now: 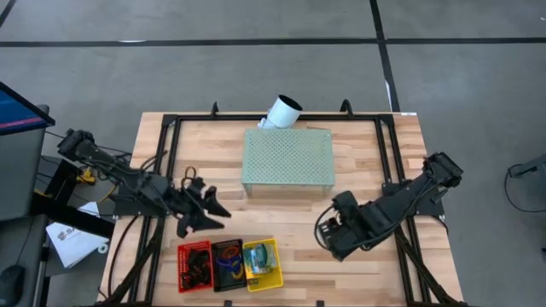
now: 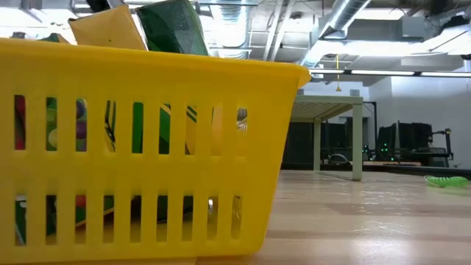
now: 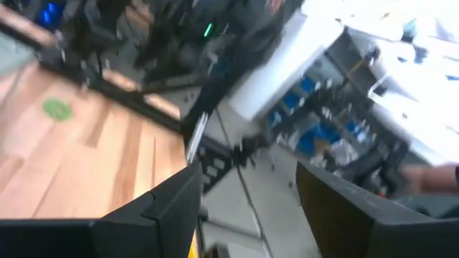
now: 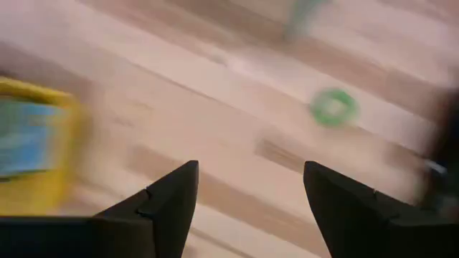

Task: Pick & Place Office Desk Supplies
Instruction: Put the green spring keychain into the black bin

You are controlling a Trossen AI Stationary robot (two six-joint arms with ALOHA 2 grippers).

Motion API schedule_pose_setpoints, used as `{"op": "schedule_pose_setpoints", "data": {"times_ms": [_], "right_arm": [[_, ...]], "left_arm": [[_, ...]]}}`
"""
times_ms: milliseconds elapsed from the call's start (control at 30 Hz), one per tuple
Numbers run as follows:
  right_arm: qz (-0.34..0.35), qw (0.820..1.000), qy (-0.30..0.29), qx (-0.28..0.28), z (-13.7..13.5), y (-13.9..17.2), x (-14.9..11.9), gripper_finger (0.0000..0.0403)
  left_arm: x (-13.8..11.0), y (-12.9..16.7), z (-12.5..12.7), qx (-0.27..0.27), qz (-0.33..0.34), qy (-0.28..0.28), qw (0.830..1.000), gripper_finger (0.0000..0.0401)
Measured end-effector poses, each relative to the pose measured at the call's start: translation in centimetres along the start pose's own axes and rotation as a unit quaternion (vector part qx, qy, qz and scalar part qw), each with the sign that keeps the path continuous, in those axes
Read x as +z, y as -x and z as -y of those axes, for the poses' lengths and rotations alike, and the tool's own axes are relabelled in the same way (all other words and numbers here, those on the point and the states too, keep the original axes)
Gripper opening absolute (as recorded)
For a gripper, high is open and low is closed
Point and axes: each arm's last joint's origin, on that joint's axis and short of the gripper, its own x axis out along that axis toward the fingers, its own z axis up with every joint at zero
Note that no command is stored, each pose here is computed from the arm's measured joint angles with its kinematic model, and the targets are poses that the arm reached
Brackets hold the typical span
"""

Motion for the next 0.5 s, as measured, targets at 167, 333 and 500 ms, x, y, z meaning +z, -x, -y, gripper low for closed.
{"op": "schedule_pose_setpoints", "data": {"times_ms": [167, 333, 500], "right_arm": [[-0.063, 0.993, -0.011, -0.102, 2.7, -4.3, -0.3, 0.0234], [-0.072, 0.99, 0.024, -0.121, 4.5, -7.8, -1.1, 0.0216], [-0.072, 0.985, 0.117, -0.108, 4.2, -10.9, -1.3, 0.0205]], "left_arm": [[1.0, -0.1, 0.1, -0.014, 0.045, 0.006, 0.999, 0.0221], [0.7, -0.8, -0.1, -0.01, 0.042, 0.006, 0.999, 0.0221], [0.2, -1.6, -0.4, -0.005, 0.036, 0.019, 0.999, 0.0221]]}}
